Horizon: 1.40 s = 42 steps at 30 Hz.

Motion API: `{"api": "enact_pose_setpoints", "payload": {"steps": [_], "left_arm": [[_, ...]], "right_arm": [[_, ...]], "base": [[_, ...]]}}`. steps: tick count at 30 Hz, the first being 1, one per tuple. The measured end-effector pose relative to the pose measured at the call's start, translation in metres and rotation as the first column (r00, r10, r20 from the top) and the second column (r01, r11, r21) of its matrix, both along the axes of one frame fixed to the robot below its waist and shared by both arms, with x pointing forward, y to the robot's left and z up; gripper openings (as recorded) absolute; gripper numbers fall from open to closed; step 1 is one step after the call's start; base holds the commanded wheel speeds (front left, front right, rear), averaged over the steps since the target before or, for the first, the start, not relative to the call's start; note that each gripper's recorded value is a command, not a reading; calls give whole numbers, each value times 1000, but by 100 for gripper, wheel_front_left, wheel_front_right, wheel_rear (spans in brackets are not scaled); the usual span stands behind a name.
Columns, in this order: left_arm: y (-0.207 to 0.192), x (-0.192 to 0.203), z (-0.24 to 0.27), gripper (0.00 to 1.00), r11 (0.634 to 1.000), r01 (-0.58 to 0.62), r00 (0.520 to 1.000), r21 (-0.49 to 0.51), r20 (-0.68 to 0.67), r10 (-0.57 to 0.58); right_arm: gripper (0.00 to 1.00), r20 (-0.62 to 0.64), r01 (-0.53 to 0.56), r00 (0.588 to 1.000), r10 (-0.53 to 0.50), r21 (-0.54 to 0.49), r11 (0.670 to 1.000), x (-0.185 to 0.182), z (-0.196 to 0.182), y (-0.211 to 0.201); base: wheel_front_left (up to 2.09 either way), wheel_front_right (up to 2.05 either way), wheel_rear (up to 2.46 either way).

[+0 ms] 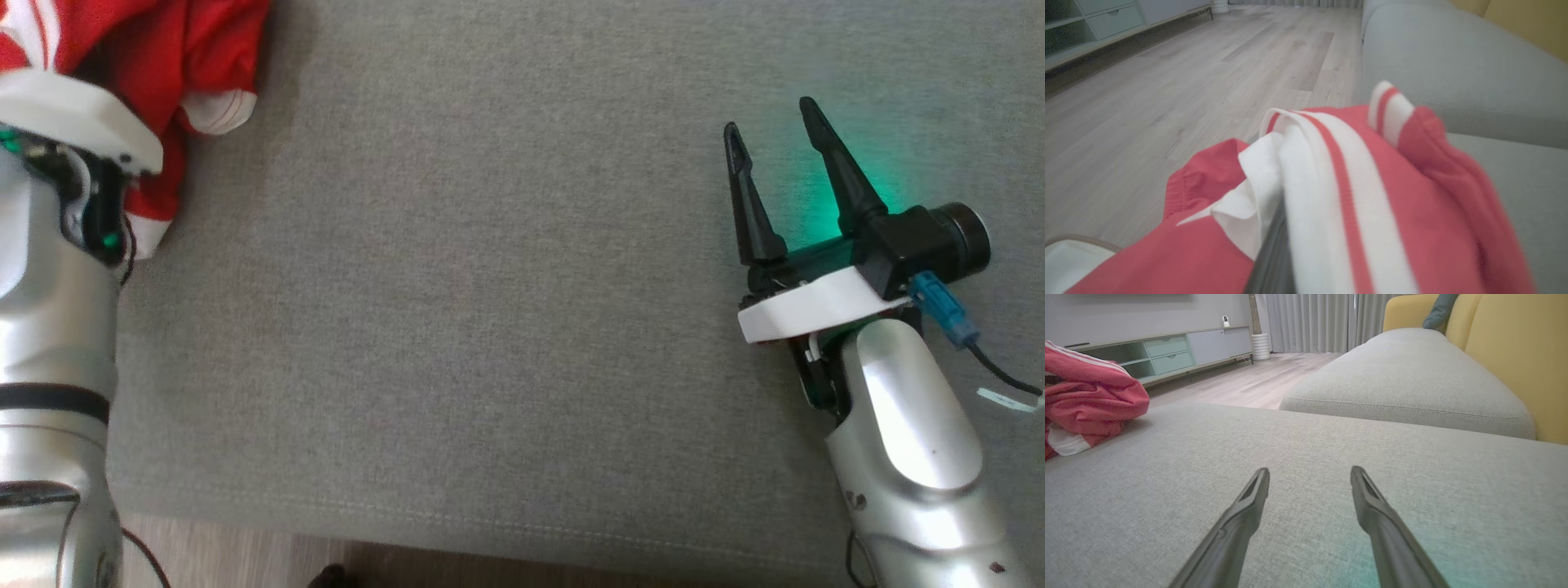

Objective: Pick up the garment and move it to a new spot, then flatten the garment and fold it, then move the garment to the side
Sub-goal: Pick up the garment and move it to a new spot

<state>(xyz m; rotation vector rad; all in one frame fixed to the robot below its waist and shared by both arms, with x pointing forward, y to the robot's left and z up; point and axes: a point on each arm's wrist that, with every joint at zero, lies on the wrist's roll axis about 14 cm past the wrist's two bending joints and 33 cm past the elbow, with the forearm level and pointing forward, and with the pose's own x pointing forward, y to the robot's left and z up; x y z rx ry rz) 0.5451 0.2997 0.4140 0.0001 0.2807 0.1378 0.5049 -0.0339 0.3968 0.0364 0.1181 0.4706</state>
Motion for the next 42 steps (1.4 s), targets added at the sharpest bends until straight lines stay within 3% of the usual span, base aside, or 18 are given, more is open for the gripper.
{"api": "enact_pose_setpoints", "payload": {"steps": [10, 18, 29, 36, 42], "left_arm": [[-44, 29, 82, 0, 993, 117, 964, 15, 240, -117], [-160, 41, 114, 0, 938, 342, 881, -64, 369, -296], [-312, 8, 105, 0, 769, 622, 754, -150, 379, -536], [-388, -21, 115, 0, 621, 760, 635, -192, 421, -647], [-431, -54, 126, 0, 496, 827, 560, -264, 464, -686]], "right_arm": [[100, 12, 66, 998, -67, 53, 996, -16, 30, -24], [100, 29, 181, 983, -184, 70, 981, -37, 53, -70], [100, 44, 311, 948, -316, 87, 946, -69, 75, -120], [100, 50, 394, 916, -398, 76, 916, -88, 81, -152], [100, 48, 423, 903, -427, 67, 904, -96, 81, -163]], "base": [[0, 0, 0], [0, 0, 0], [0, 0, 0], [0, 0, 0], [0, 0, 0]]}}
